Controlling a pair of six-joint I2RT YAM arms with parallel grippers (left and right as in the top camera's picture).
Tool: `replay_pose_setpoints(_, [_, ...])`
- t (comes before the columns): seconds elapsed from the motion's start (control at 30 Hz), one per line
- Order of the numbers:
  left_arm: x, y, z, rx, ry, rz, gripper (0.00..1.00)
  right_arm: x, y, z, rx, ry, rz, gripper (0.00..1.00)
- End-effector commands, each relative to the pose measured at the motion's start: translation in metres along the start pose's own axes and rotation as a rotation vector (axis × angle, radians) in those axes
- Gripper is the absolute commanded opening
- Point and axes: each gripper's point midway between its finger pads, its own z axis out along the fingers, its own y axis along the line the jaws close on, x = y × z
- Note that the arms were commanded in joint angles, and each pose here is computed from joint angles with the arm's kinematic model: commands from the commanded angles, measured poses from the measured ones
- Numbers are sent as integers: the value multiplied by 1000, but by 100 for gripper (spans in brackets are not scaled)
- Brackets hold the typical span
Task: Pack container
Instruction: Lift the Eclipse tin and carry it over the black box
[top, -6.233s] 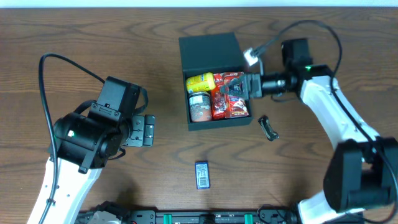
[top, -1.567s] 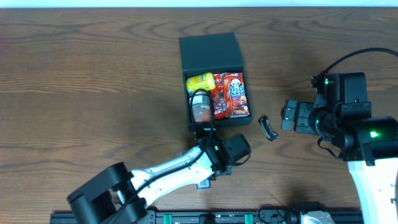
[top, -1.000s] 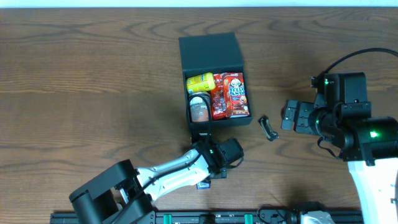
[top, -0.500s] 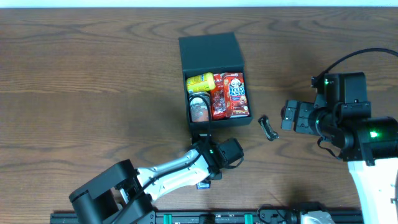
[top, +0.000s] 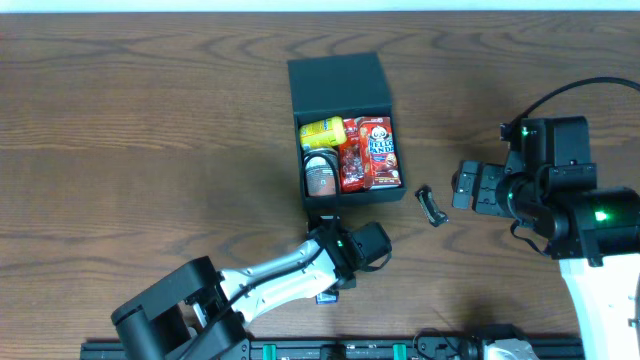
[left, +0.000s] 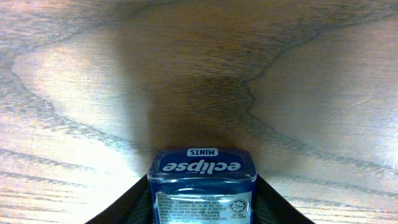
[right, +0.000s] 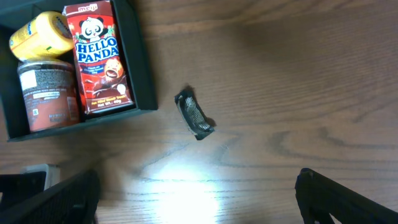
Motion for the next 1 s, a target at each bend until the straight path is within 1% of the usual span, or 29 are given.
replay_pose_setpoints(0.0, [2,7,5,-24,8,-4,39,1,-4,2,15,4,17,99])
replay_pose_setpoints(0.03, [2,7,5,-24,8,-5,36,1,-4,2,15,4,17,99])
replay_pose_setpoints(0.27, [2,7,5,-24,8,-5,34,2,-4,2,16,7,17,99])
replay_pose_setpoints(0.3, [2,7,5,-24,8,-5,31,2,-4,2,16,7,17,99])
replay_pose_setpoints(0.4, [2,7,5,-24,8,-5,29,2,-4,2,16,7,17,99])
replay_pose_setpoints(0.43, [2,7,5,-24,8,-5,25,2,-4,2,16,7,17,99])
replay_pose_setpoints(0.57, [2,7,5,-24,7,-5,18,2,-4,2,16,7,17,99])
replay_pose_setpoints(0.63, [1,6,5,-24,7,-6,6,2,-4,2,16,6,17,99])
replay_pose_setpoints(0.83, [-5,7,-1,-9,-1,-25,6,1,-4,2,19,5,18,99])
replay_pose_setpoints(0.97, [-12,10,-21,-24,-35,-3,6,1,-4,2,19,4,17,99])
